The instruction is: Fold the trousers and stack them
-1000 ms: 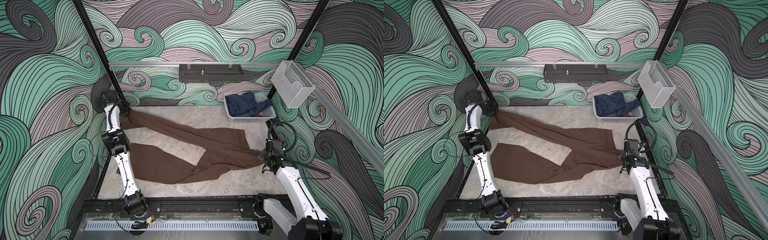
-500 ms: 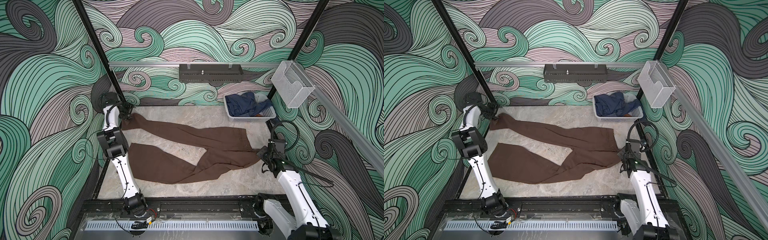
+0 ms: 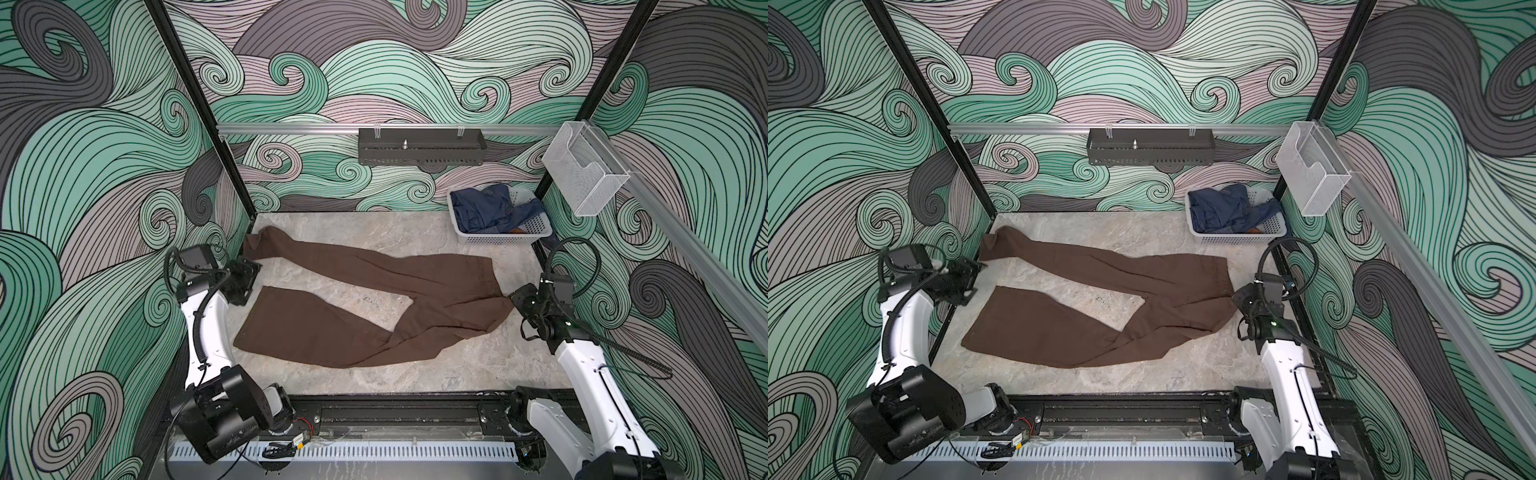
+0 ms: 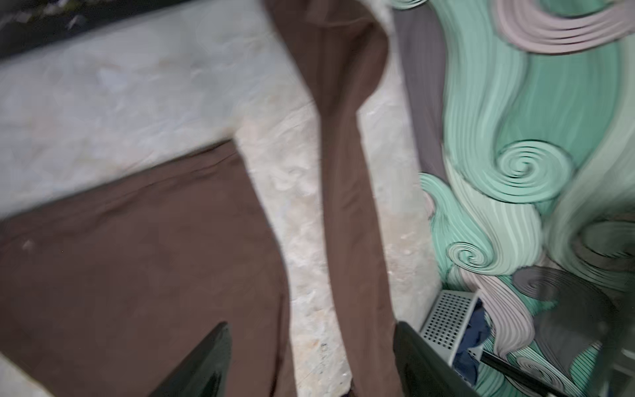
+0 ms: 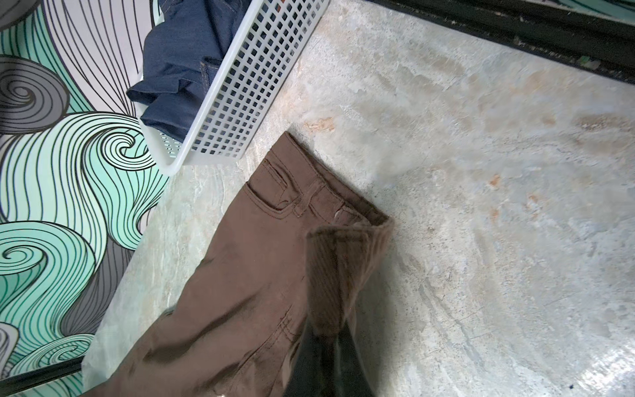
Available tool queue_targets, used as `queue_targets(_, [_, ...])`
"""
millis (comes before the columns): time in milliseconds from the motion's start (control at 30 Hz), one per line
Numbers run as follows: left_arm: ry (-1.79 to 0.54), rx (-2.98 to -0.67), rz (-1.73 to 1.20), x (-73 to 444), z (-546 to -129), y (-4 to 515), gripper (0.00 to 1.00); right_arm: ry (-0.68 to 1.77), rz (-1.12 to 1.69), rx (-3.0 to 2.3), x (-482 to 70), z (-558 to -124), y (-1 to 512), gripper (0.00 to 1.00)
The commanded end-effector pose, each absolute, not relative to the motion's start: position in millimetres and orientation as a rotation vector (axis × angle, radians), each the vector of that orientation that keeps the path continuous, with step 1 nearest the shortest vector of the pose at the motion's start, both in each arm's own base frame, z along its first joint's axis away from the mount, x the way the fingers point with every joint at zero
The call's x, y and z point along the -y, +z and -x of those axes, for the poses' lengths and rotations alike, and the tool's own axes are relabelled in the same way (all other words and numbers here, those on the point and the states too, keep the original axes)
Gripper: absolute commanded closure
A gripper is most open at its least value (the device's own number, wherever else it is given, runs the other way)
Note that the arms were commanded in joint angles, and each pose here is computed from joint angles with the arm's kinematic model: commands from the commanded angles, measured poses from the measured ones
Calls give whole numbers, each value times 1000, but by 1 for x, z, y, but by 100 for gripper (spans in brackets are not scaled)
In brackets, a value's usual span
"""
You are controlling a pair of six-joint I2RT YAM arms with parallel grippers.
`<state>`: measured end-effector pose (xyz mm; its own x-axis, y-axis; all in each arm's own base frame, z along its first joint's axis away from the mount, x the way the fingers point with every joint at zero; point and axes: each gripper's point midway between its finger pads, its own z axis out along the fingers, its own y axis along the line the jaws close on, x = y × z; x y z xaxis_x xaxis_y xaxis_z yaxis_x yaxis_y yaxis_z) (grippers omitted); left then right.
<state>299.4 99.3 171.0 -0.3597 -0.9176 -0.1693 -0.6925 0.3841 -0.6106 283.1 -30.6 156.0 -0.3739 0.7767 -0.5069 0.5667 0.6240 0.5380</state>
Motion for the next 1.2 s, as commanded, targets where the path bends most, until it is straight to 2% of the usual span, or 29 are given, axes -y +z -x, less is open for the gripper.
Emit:
queue_targets(0, [-604,-2201,1400,-102,-296,142,28,430,-1069,-2058,24,-283,163,100])
queue_targets(200, [-761,-2366,1550,-90,-304,75,42,410,-1113,-2078,26,-277,144,100])
queue_targets(300, [-752,-2392,1572,-90,-304,56,46,398,-1124,-2088,27,-276,137,100])
queue_targets(433, [-717,-2472,1572,-83,-302,37,46,383,-1137,-2101,29,-278,129,100])
queue_targets(533, [-584,-2517,1624,-82,-290,20,46,373,-1152,-2103,30,-279,126,100])
queue_targets(800, [-412,-2507,1896,-94,-251,-18,43,362,-1275,-2104,41,-266,102,100])
queue_targets(1167, [-366,-2465,1966,-122,-235,-6,41,224,-1494,-2063,71,-213,75,98])
